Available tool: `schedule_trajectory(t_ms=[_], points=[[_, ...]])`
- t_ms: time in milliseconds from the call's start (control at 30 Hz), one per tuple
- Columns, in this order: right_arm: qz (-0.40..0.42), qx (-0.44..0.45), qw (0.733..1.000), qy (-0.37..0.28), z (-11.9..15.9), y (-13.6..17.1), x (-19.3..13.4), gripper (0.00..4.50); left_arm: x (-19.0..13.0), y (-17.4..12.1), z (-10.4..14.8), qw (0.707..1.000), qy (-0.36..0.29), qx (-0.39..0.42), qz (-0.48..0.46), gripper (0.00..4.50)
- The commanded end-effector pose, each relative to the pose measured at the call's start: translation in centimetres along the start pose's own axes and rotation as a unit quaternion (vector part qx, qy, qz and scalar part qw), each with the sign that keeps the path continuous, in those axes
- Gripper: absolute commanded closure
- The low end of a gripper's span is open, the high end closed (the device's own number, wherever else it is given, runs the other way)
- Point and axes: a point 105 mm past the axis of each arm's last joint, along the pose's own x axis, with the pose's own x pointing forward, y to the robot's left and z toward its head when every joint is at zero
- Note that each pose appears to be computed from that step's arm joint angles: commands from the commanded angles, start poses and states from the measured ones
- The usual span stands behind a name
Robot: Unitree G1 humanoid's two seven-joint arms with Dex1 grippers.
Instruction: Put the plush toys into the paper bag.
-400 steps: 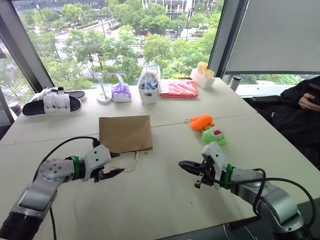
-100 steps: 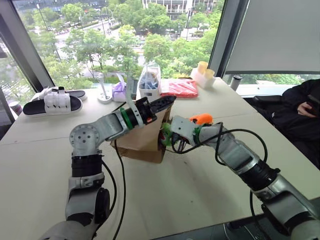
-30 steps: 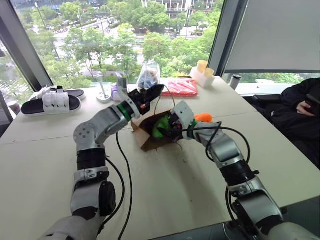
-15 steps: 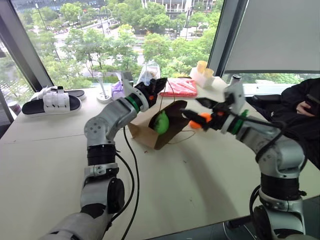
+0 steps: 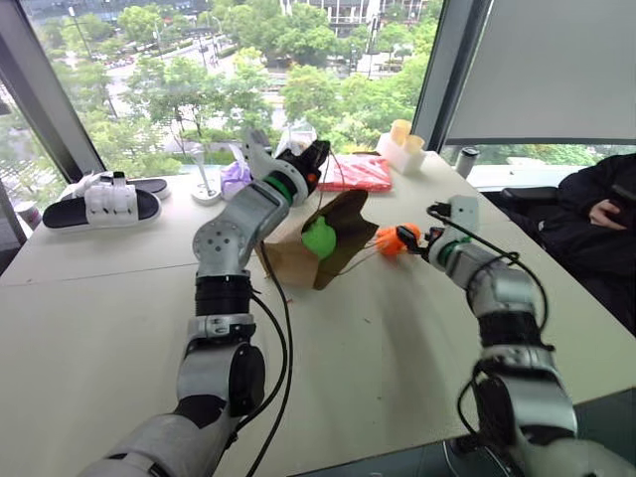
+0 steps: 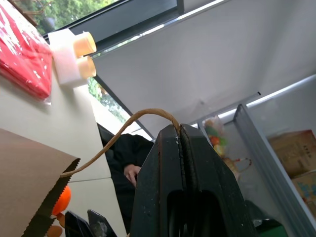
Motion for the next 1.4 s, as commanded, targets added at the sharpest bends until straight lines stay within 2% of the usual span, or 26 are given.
schedule_trajectory(t_ms=[33,167,267,433,500,533,600,633,700,767,867,967,1100,1200,1267,1400], points=[[-0.031,0.076,0.996,-0.022,1.1,-0.3,1.3,0.04,-0.2,-1.6,0.7,0.999,-0.019,0.020,-0.025,4.50],[-0.042,0.088,0.995,-0.007,0.3,0.4,2.2,0.04,-0.4,-1.3,0.7,0.999,-0.026,0.026,-0.019,4.50],[-0.037,0.097,0.995,0.002,-0.2,1.0,2.4,0.85,-0.7,-1.1,1.0,0.999,-0.034,0.029,-0.014,4.50],[-0.034,0.113,0.993,0.003,-0.5,1.2,2.6,3.33,-0.9,-0.6,1.3,0.999,-0.043,0.030,-0.007,4.50],[-0.036,0.107,0.994,0.001,-0.4,1.1,2.5,4.22,-0.9,-0.6,1.3,0.999,-0.044,0.031,-0.006,4.50],[-0.035,0.109,0.993,-0.001,-0.3,1.1,2.5,4.48,-0.9,-0.5,1.3,0.999,-0.043,0.030,-0.006,4.50],[-0.030,0.103,0.994,-0.010,0.2,1.1,2.5,4.48,-1.0,-0.4,1.2,0.999,-0.042,0.029,-0.005,4.50],[-0.041,0.063,0.997,-0.031,1.7,0.5,2.3,4.48,-0.9,-0.3,1.1,0.999,-0.040,0.028,-0.005,4.50],[-0.028,-0.081,0.991,-0.099,6.5,1.1,1.3,4.48,-0.8,-0.4,1.0,0.999,-0.037,0.023,-0.010,4.50],[0.036,-0.136,0.979,-0.147,10.4,4.0,-0.6,4.48,-0.6,-0.7,1.0,0.999,-0.036,0.021,-0.015,4.50],[0.102,-0.146,0.970,-0.163,12.4,6.6,-3.4,4.48,-0.3,-0.5,1.0,0.999,-0.036,0.006,-0.011,4.50],[0.162,-0.185,0.957,-0.153,12.5,9.2,-6.6,4.48,0.2,0.3,0.8,0.999,-0.033,-0.015,0.003,4.50],[0.203,-0.213,0.945,-0.141,11.5,11.6,-9.2,4.48,0.7,0.7,0.6,0.999,-0.030,-0.022,0.006,4.50],[0.210,-0.262,0.934,-0.120,10.1,12.7,-10.5,4.48,1.1,0.8,0.4,0.999,-0.029,-0.022,0.000,4.50],[0.187,-0.327,0.920,-0.109,9.0,12.7,-11.0,4.48,1.1,1.1,1.0,0.999,-0.040,-0.031,0.004,4.50],[0.187,-0.352,0.911,-0.107,8.6,13.0,-12.4,4.48,1.3,1.4,1.5,0.998,-0.048,-0.041,0.006,4.50]])
